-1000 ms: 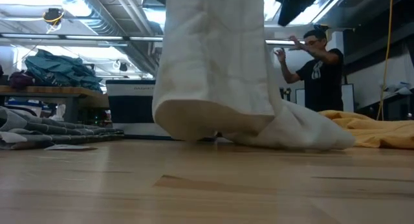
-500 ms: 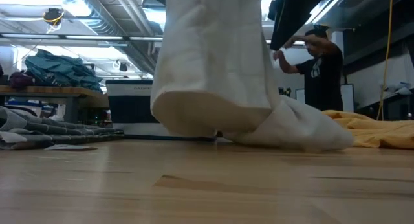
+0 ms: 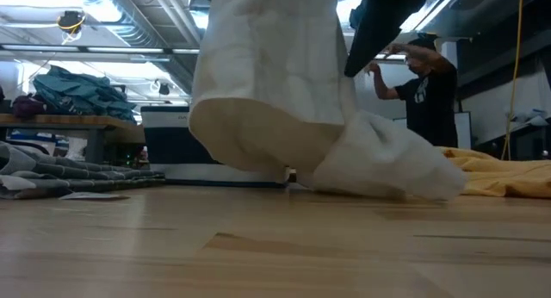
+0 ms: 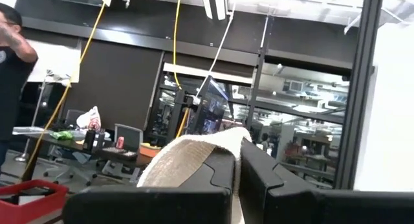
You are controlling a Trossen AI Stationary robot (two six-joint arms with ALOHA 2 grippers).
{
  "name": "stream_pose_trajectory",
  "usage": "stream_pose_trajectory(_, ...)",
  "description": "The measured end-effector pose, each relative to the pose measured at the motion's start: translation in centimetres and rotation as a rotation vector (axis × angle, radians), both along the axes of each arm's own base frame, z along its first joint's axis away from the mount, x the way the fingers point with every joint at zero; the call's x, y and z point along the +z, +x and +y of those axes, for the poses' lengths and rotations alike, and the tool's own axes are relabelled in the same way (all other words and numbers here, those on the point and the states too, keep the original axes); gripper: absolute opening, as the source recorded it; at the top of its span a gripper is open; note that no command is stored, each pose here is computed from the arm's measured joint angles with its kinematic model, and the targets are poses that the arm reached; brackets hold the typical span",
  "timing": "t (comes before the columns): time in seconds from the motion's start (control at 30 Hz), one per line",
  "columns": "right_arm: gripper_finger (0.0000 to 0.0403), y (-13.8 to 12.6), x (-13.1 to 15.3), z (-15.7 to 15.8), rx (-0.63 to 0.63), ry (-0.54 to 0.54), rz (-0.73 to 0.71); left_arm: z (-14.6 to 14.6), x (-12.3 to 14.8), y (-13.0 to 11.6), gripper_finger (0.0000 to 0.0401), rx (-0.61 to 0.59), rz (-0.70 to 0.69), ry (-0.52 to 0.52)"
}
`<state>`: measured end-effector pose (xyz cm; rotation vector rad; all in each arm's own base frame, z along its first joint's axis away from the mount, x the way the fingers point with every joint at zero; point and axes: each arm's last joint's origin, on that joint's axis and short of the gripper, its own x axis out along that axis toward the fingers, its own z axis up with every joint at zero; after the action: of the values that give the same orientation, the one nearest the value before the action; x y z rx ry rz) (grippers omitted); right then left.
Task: Fold towel
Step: Fold the white patterned towel
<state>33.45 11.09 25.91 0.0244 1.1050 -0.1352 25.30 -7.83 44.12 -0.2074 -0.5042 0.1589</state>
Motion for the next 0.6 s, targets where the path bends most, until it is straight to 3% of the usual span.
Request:
stream_pose_trajectory(0.27,0.0184,1.0,0.5,0.3,-0.023,0.034,-0.119,-0.2,0.0,-0.1,0.0,-0.009,0.0,0.001)
stream_pose_trajectory(0.4,0.0184,1.0,0.6,0.2,-0.046,-0.01,-0.14,-0.3,0.0,-0.1,0.0,-0.013,-0.001,0.001)
stream_pose_trajectory(0.6,0.0184,1.3,0.7,0.3,-0.03,0.027,-0.167,-0.4,0.0,-0.1,0.0,-0.017,-0.003,0.0)
